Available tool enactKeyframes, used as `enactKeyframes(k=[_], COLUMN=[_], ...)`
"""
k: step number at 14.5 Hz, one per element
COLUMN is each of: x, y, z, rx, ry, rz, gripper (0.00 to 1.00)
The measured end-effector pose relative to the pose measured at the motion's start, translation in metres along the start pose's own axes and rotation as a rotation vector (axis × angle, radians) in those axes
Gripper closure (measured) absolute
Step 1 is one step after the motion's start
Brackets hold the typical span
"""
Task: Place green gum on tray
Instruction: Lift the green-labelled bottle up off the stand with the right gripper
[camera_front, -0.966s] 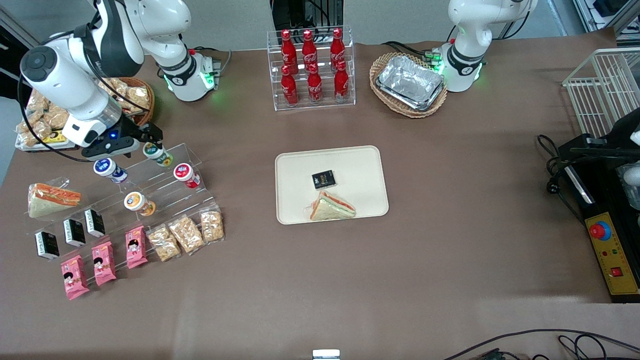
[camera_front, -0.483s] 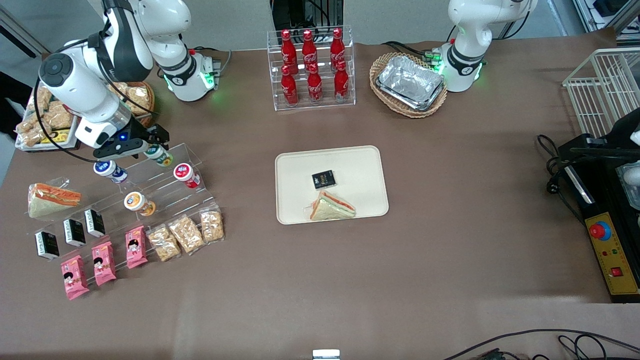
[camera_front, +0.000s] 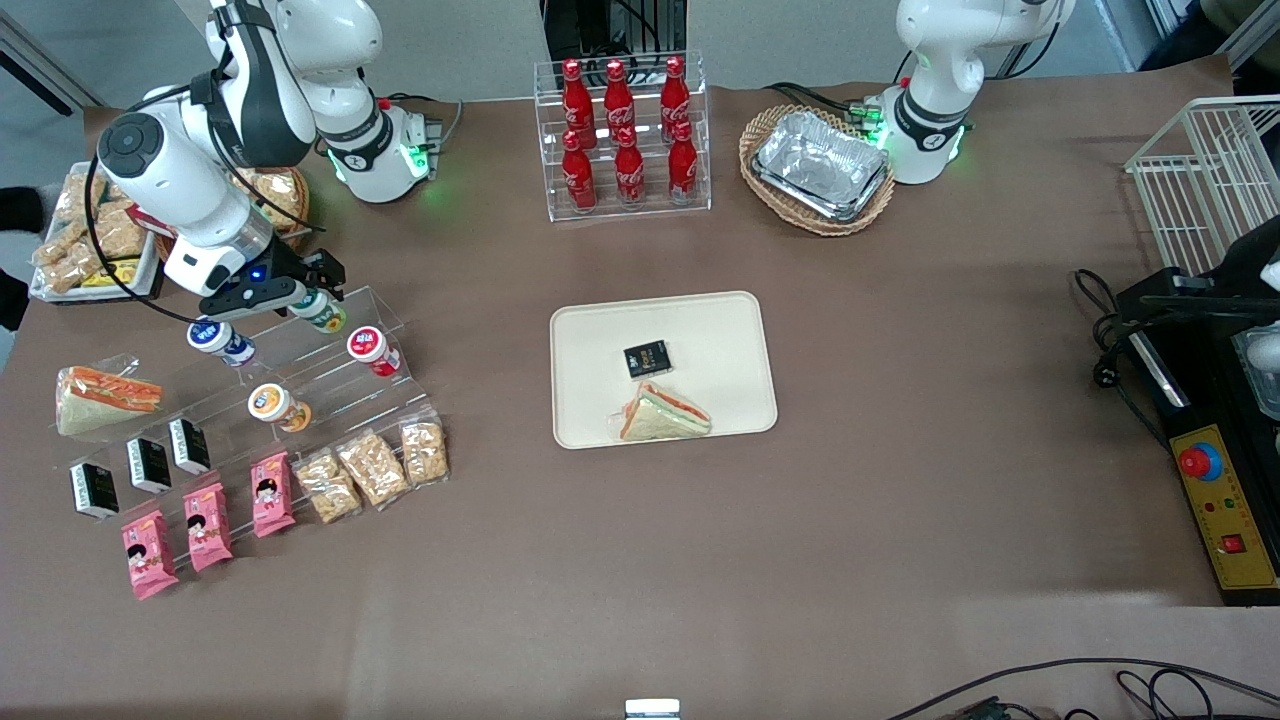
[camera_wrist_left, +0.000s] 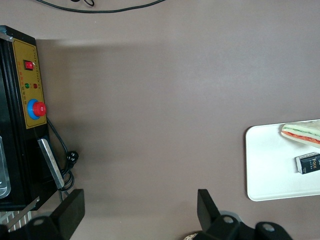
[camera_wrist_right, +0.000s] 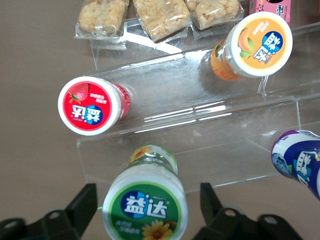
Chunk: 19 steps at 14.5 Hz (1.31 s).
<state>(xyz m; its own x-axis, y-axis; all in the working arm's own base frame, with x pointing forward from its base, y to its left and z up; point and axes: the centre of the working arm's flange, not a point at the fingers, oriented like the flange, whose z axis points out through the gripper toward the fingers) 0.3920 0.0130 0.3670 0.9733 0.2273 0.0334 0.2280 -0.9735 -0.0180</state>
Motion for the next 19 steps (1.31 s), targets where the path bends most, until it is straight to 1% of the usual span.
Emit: enactKeyframes(k=[2,3,4,10,12,14,19], x=[0.0,0.0,0.0,0.001,0.007,0.017,0.036], y=[0.0,0.0,0.0,0.0,0.001,0.002,-0.003], z=[0.0,0.0,0.0,-0.003,-0.02,-0.055,-0.171], rx=[0.0,0.0,0.0,0.0,0.004,0.012,0.021], ry=[0.0,0.0,0.0,0.0,-0.015,-0.05,-0.093], rz=[0.0,0.0,0.0,0.0,-0.001,0.0,-0.003], gripper=[0.27,0.39,0.42,0.42,0.42,0.42,0.42])
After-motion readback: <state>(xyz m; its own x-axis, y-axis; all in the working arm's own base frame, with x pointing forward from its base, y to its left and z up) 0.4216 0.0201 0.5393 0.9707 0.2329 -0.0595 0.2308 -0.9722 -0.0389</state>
